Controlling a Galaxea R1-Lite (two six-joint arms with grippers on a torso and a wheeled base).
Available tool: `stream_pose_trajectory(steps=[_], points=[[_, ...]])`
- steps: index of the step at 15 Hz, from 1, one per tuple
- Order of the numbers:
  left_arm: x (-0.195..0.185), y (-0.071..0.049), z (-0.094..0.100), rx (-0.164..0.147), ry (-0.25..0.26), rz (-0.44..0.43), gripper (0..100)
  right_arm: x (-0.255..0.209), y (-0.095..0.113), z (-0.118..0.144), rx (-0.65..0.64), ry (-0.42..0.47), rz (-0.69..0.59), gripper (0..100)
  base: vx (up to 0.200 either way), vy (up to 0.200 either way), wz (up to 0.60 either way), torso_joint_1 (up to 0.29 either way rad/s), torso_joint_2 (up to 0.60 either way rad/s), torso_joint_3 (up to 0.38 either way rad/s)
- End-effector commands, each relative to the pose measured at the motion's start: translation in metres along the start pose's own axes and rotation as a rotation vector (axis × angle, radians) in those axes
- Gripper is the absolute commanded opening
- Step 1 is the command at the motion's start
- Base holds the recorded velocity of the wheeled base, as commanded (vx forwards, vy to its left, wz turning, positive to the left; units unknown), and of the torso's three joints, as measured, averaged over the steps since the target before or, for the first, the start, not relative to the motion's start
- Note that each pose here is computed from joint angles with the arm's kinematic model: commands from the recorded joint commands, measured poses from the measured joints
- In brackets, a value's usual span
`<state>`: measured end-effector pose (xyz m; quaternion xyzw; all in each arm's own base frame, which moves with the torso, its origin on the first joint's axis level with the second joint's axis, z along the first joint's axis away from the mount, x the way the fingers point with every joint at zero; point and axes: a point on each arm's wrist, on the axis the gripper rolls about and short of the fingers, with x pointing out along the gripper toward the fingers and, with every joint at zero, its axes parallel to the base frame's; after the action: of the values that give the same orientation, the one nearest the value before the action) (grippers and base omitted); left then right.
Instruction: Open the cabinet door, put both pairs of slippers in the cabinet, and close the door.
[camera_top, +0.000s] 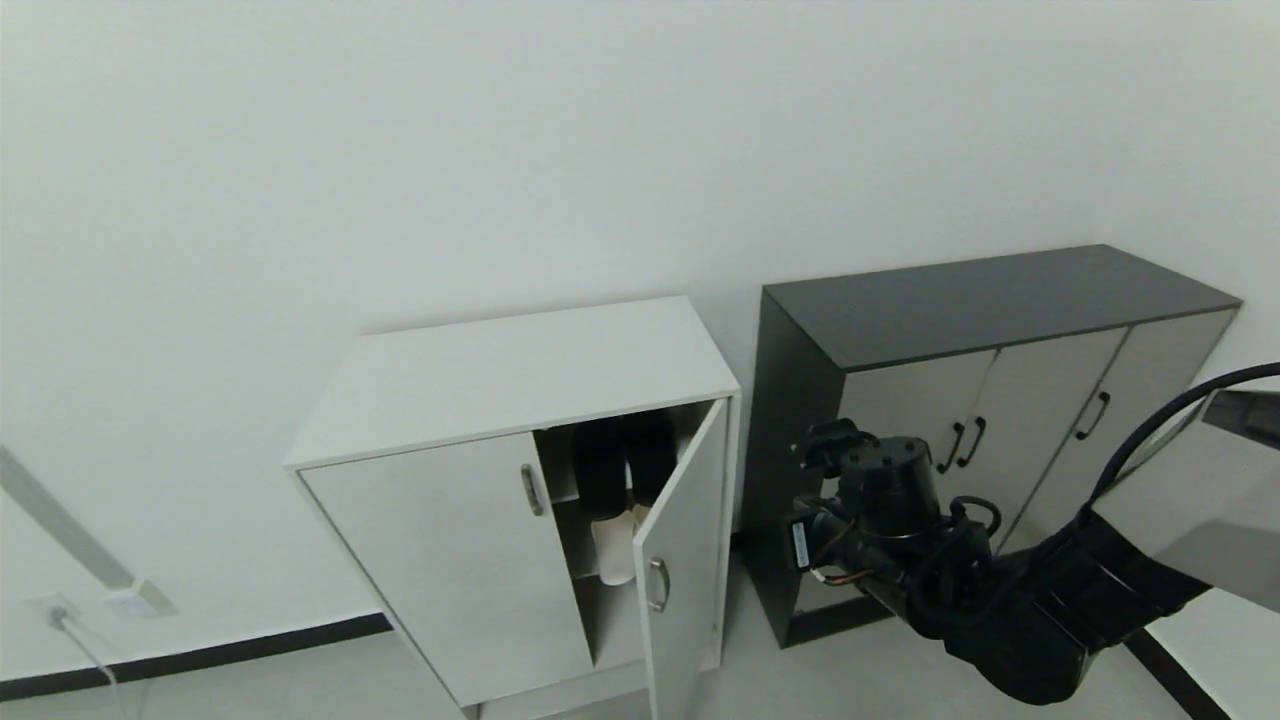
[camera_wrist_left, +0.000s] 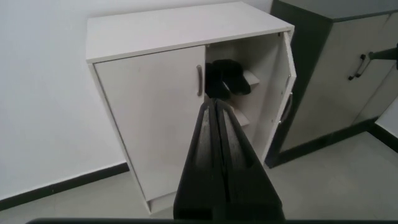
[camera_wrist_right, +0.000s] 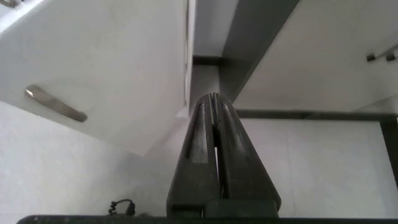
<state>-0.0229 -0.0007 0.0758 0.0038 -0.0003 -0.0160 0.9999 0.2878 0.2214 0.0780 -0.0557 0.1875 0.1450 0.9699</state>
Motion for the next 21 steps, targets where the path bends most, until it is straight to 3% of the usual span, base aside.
stream_pose_trajectory(steps=[1, 3, 11, 18, 21], points=[[0.0, 0.0, 0.0, 0.0, 0.0, -0.002, 0, -0.001, 0.001, -0.001, -0.003, 0.005, 0.01, 0, 0.0, 0.0, 0.6, 0.012, 0.0, -0.002], [0.0, 0.0, 0.0, 0.0, -0.001, 0.0, 0, -0.001, 0.001, -0.003, -0.001, 0.004, 0.027, 0, 0.0, 0.0, 0.6, 0.005, 0.0, 0.005], [0.0, 0.0, 0.0, 0.0, 0.0, 0.006, 0, -0.004, -0.001, -0.006, -0.027, -0.001, 0.026, 0, 0.0, 0.0, 0.0, 0.0, 0.0, 0.0], [0.0, 0.0, 0.0, 0.0, 0.0, 0.004, 0, -0.028, -0.027, -0.005, -0.157, 0.017, -0.022, 0, 0.0, 0.0, 0.0, 0.0, 0.0, 0.0], [0.0, 0.0, 0.0, 0.0, 0.0, 0.004, 0, -0.031, -0.031, -0.017, -0.217, 0.063, -0.022, 0, 0.2, 0.0, 0.0, 0.002, 0.0, 0.001]])
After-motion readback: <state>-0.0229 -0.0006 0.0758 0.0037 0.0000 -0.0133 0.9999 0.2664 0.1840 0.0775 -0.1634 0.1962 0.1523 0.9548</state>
